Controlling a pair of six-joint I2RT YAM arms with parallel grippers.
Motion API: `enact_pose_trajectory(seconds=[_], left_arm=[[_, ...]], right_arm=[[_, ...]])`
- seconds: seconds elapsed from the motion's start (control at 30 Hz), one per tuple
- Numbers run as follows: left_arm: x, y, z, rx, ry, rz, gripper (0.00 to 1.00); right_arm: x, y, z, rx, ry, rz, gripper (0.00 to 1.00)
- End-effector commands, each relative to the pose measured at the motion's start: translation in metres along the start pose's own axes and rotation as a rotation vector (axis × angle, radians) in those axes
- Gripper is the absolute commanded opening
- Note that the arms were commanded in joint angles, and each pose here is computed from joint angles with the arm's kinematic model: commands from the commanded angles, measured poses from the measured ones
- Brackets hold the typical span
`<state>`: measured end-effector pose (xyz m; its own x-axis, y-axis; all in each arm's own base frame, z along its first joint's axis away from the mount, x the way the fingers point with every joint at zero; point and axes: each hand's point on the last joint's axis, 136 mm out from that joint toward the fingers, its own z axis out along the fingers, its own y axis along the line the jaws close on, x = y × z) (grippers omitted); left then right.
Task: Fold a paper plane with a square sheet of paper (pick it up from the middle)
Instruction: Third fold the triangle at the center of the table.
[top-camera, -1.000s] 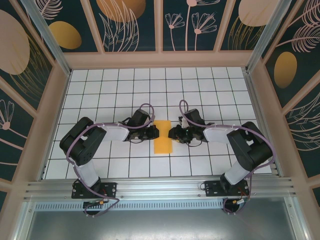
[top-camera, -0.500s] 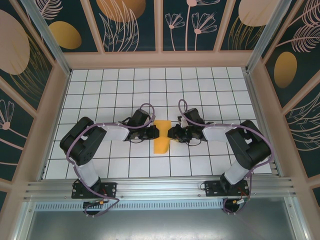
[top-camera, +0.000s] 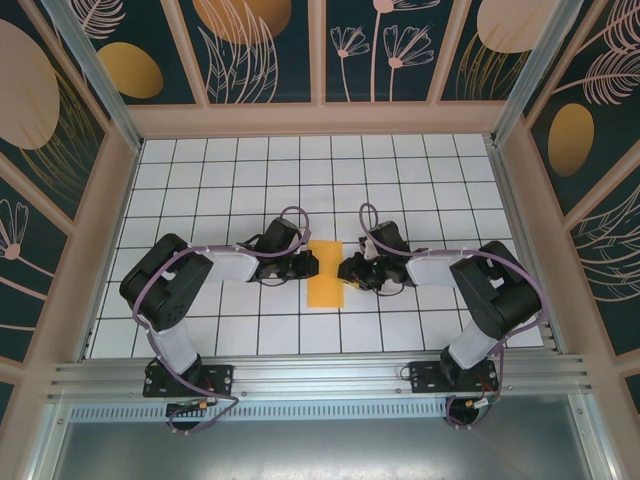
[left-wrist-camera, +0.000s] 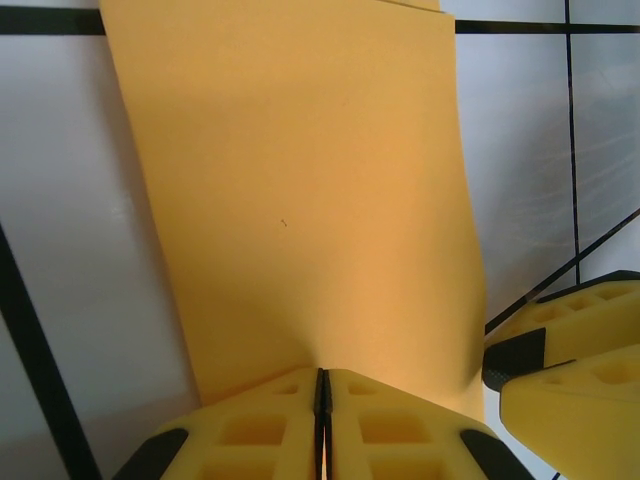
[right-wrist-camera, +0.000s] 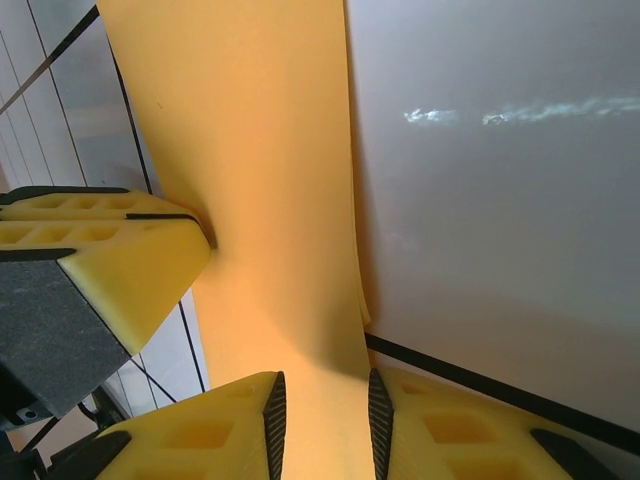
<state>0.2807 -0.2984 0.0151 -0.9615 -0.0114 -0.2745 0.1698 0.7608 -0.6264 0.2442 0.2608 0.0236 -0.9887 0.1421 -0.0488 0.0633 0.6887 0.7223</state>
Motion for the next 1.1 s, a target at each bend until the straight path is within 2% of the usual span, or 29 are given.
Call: enact_pose_trajectory(seconds=[0.0,0.13,0.47,0.73,0.97,1.07], left_arm=[[0.003,0.007,0.001,-0.035,0.019,0.004,0.12],[0.002,0.007,-0.001,-0.035,0.012,0.003,0.12],[0.001,0.000,-0.003,-0.009,0.012,0.005,0.13],[0.000,-0.002,-0.004,-0.002,0.006,0.008,0.14],[-0.008,-0.013,-0.014,0.022,-0.027,0.035,0.21],[-0.012,-0.026,-0.030,0.066,-0.077,0.061,0.30]], right_arm=[[-0.005,-0.006,-0.007,0.031,-0.060,0.008,0.33],[-0.008,-0.007,-0.010,0.057,-0.078,0.002,0.34],[0.001,0.008,0.003,-0.025,-0.017,-0.010,0.33],[0.002,0.016,0.002,-0.060,-0.016,-0.014,0.32],[-0.002,0.015,0.001,-0.044,-0.019,-0.012,0.20],[-0.002,0.013,0.002,-0.036,-0.016,-0.007,0.14]])
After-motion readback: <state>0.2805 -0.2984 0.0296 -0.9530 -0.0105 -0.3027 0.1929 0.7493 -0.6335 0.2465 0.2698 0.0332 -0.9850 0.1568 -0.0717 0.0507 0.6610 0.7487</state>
